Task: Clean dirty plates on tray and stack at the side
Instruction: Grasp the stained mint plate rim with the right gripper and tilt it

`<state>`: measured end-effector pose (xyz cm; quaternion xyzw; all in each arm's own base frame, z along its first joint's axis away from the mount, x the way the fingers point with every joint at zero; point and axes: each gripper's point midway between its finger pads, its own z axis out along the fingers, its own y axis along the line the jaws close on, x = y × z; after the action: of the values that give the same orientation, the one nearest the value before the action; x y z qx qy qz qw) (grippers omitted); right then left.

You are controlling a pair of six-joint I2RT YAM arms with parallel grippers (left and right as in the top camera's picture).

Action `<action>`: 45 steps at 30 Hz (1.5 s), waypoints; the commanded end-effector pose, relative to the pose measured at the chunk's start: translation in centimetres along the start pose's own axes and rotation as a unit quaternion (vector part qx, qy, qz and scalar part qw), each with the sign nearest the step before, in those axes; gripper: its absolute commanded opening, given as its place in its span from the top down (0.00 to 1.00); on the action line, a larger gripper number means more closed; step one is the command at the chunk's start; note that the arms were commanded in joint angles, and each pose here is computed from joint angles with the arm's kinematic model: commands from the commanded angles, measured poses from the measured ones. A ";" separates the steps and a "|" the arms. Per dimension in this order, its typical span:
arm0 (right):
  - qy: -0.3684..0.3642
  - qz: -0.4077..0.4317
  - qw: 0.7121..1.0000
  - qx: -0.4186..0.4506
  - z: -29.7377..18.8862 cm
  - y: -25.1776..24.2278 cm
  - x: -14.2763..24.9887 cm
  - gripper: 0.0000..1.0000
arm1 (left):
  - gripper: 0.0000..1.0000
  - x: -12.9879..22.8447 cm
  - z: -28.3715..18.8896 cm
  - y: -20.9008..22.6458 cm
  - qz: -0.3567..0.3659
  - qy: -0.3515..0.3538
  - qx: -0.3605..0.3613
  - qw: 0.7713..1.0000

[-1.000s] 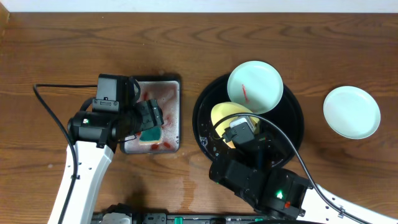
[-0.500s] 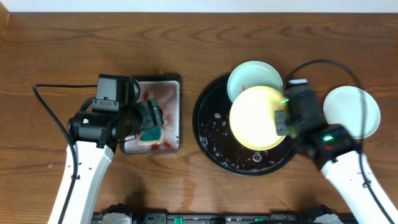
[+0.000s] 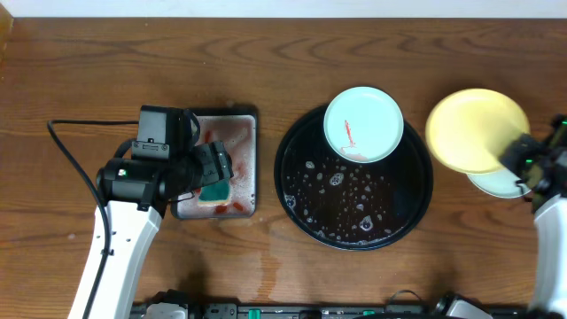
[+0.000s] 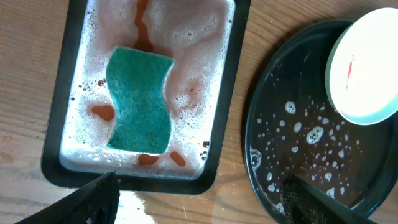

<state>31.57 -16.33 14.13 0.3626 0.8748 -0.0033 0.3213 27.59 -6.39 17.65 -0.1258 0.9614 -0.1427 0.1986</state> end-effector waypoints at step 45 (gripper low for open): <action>0.015 -0.424 0.893 -0.152 10.6 20.3 11.8 0.99 | 0.16 -0.1 -0.2 0.0 0.006 -0.002 0.000 1.000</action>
<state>44.58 3.55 2.05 -0.1043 0.9411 -0.0015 0.3217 27.58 -6.39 17.65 -0.1261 0.9614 -0.1427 0.1984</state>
